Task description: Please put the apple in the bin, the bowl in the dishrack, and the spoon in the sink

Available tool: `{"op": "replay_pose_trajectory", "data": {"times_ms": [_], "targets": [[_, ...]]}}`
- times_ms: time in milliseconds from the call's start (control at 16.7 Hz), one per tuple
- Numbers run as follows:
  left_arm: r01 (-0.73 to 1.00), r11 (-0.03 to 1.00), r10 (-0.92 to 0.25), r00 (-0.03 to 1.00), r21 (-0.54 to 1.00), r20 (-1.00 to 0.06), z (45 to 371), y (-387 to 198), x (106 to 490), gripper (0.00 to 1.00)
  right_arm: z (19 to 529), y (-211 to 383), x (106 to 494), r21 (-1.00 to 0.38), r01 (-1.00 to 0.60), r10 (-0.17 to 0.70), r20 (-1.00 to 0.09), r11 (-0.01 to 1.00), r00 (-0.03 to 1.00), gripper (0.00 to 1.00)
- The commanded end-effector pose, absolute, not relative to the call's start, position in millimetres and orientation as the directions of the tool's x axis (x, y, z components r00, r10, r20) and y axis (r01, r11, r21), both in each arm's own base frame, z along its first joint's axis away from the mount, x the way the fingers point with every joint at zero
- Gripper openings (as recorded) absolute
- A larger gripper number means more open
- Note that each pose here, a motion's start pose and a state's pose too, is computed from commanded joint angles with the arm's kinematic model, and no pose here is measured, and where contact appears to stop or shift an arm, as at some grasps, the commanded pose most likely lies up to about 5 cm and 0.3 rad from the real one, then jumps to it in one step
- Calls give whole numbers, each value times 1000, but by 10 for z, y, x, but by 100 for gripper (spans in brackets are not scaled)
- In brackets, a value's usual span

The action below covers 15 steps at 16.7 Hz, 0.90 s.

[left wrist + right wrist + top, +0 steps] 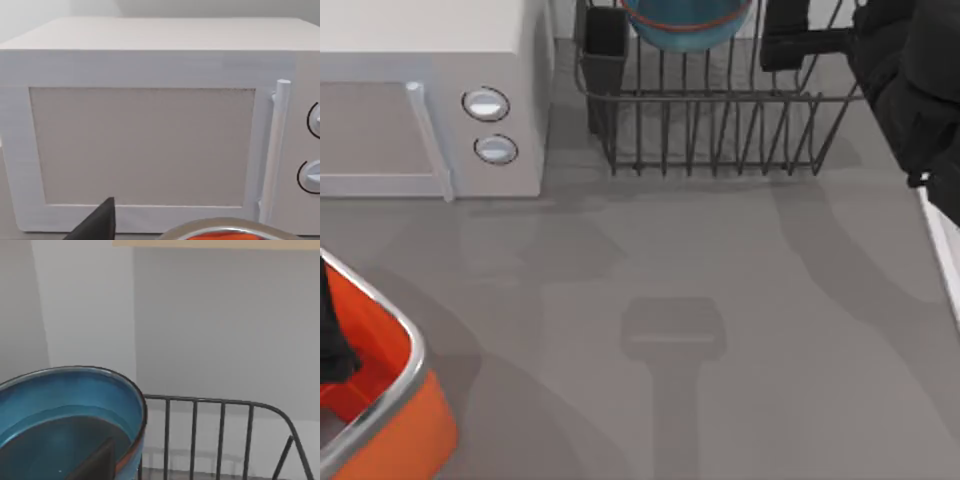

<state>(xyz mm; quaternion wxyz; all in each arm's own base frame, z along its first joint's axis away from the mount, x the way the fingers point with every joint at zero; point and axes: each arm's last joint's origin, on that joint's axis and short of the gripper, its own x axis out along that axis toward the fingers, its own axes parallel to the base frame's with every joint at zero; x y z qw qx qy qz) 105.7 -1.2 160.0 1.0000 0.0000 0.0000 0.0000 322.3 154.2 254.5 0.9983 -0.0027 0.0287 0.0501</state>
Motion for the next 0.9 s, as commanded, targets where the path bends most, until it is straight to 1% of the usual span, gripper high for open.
{"op": "replay_pose_trajectory", "data": {"times_ms": [240,480,660,900], "targets": [[0,1000,0,1000,0,0,1600,-12,1057,100,2550,785,2419,-15,-126,124,-97,992,988,100],[0,1000,0,1000,0,0,1600,-12,1057,100,2240,303,1620,-20,-113,111,-83,993,990,100],[0,1000,0,1000,0,0,1600,-12,1057,100,1927,129,1279,-20,-82,81,-60,996,995,100],[0,1000,0,1000,0,0,1600,-12,1057,100,1645,23,1102,-9,-29,29,-28,1000,999,100]]}}
